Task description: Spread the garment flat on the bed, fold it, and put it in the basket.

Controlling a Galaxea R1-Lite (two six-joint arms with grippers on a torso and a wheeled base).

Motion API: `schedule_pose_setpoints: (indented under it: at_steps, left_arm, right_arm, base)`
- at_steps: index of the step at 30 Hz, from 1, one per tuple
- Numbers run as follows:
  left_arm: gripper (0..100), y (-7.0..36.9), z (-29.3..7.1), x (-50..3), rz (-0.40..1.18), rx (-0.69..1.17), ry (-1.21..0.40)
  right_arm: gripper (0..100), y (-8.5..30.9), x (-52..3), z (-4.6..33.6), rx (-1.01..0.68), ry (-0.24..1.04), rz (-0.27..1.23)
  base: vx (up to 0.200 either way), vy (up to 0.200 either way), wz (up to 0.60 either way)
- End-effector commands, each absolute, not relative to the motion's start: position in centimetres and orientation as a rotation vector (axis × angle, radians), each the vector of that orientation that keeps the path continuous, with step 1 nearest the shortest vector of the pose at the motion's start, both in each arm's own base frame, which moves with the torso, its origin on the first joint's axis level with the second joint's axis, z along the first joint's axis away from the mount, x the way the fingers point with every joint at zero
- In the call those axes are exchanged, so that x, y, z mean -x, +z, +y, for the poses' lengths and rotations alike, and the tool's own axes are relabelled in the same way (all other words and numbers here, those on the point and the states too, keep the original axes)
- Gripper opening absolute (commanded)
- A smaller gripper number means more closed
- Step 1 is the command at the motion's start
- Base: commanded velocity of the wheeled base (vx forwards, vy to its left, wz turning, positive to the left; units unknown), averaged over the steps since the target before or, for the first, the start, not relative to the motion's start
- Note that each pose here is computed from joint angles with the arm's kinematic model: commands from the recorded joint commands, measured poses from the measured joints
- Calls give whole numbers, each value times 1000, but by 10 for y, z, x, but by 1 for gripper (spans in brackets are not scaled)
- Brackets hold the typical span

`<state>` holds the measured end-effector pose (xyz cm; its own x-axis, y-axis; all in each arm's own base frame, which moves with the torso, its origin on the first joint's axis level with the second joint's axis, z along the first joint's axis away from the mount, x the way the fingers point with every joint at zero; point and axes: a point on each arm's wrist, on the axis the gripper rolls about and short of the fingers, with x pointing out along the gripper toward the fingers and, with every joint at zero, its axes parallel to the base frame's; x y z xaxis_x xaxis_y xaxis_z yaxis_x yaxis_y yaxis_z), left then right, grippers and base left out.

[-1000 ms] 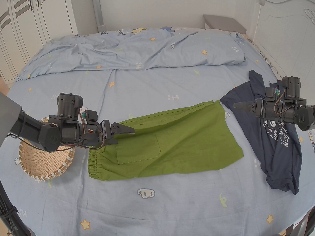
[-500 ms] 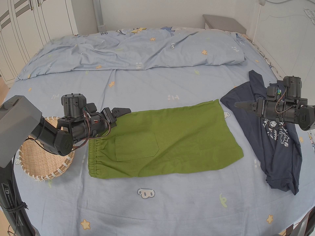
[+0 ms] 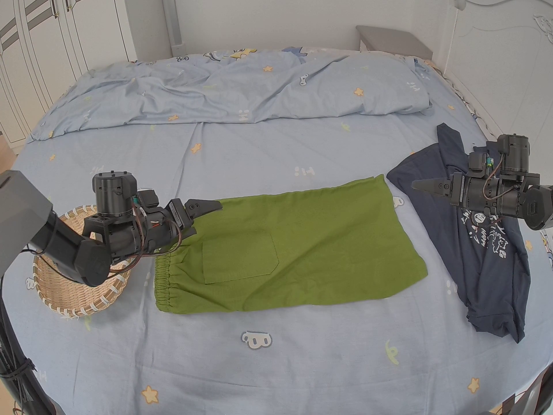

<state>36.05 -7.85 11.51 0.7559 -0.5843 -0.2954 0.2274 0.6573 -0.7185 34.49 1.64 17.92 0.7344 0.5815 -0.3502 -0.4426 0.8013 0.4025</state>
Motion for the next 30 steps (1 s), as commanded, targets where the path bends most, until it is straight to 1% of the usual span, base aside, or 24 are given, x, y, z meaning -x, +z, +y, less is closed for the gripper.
schedule_pose_setpoints:
  at_steps: [1,3,5,6,7,8,9,12,14,17,18,22,30]
  left_arm:
    - [100,131,-53,-307,551,732,-493]
    - [100,120,-34,-300,577,751,-466]
    - [100,113,-17,-295,586,759,-497]
    - [100,112,-15,-294,588,760,-507]
    - [100,102,-1,-291,605,755,-567]
    - [100,98,5,-290,608,750,-594]
    - [100,91,15,-287,610,737,-683]
    - [100,74,30,-289,617,735,-809]
    - [100,64,31,-293,628,743,-797]
    - [100,60,30,-299,622,727,-720]
    - [100,60,26,-302,621,713,-671]
    - [100,59,8,-308,640,678,-588]
    - [100,53,10,-311,676,691,-557]
  right_arm:
    - [100,178,-345,19,-302,581,487]
    - [100,178,-344,20,-302,584,491]
    - [100,177,-344,21,-302,586,493]
    - [100,177,-344,21,-303,586,494]
    - [100,176,-344,21,-300,588,497]
    - [100,176,-343,21,-300,588,497]
    - [100,176,-343,21,-300,588,497]
    - [100,180,-346,22,-293,592,474]
    - [100,178,-348,23,-294,595,475]
    - [100,170,-351,25,-296,596,494]
    - [100,169,-352,25,-296,596,492]
    - [100,169,-352,25,-296,596,491]
    - [100,168,-352,25,-296,596,494]
  base:
    - [0,0,0]
    - [0,0,0]
    - [0,0,0]
    - [0,0,0]
    - [0,0,0]
    - [0,0,0]
    - [0,0,0]
    - [0,0,0]
    - [0,0,0]
    - [0,0,0]
    - [0,0,0]
    - [0,0,0]
    - [0,0,0]
